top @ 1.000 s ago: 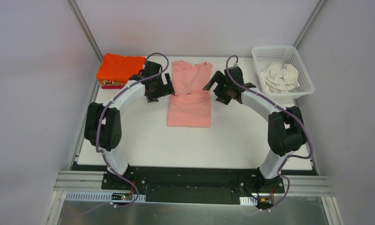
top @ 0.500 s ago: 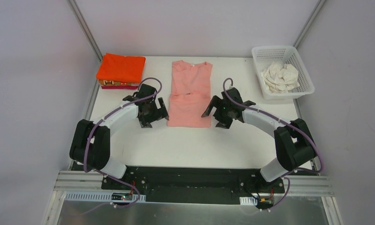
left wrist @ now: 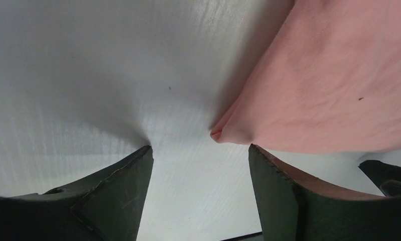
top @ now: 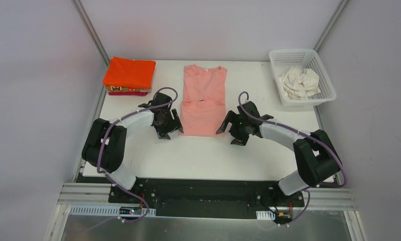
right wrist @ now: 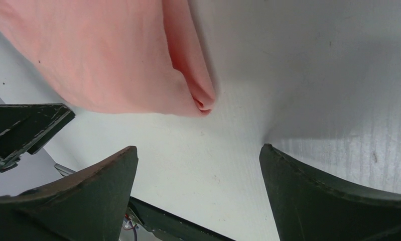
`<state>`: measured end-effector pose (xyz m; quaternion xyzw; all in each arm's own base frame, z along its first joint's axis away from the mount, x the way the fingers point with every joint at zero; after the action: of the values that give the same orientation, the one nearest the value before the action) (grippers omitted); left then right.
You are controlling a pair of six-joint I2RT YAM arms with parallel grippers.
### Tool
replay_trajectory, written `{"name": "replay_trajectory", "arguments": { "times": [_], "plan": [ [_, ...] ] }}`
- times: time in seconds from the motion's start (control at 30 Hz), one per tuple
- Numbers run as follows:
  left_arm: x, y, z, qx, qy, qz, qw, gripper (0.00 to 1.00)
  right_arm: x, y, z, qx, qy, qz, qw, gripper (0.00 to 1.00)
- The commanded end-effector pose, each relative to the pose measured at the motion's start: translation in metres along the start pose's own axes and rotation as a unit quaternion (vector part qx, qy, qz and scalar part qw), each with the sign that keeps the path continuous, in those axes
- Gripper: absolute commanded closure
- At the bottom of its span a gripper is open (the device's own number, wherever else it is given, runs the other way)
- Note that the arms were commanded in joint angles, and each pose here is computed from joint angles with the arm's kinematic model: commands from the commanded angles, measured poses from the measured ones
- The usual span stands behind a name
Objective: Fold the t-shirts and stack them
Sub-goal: Grab one side of the 2/3 rectangular tshirt with both arms
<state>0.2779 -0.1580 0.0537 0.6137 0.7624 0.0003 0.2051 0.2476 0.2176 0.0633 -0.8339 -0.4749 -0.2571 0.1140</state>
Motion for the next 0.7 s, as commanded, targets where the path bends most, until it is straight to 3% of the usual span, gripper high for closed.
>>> {"name": "replay_trajectory", "arguments": {
  "times": [0.0,0.1,0.17,0.37,0.67],
  "plan": [
    [-0.01,-0.004,0.014,0.018,-0.021,-0.005,1.0,0.32,0.012,0.003,0.003,-0.001,0.025,0.004,1.0,0.07],
    [-0.012,-0.006,0.021,0.028,-0.025,-0.006,0.999,0.38,0.011,0.005,0.008,-0.004,0.021,0.009,1.0,0.09],
    [-0.01,-0.008,0.026,0.035,-0.021,-0.006,0.999,0.48,0.01,0.005,0.01,-0.004,0.019,0.01,1.0,0.09],
    [-0.01,-0.014,0.037,0.05,-0.026,-0.006,0.998,0.98,0.01,0.007,0.014,-0.006,0.018,0.015,1.0,0.14],
    [0.002,-0.009,0.042,0.023,0.007,-0.001,1.0,1.0,0.008,0.012,0.018,-0.02,0.008,0.012,1.0,0.2]
  ]
}}
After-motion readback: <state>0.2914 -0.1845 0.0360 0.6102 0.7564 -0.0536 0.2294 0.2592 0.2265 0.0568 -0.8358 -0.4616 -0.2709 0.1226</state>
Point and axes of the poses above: each gripper's point midway between its finger pads, its own z axis out along the fingers, its own x axis along the line the jaws close on, y = z × x, the point moved 2 cm from there along -z, back along the fingers, and after that the axes turned 9 degrees about z, right-handed, at the moved point
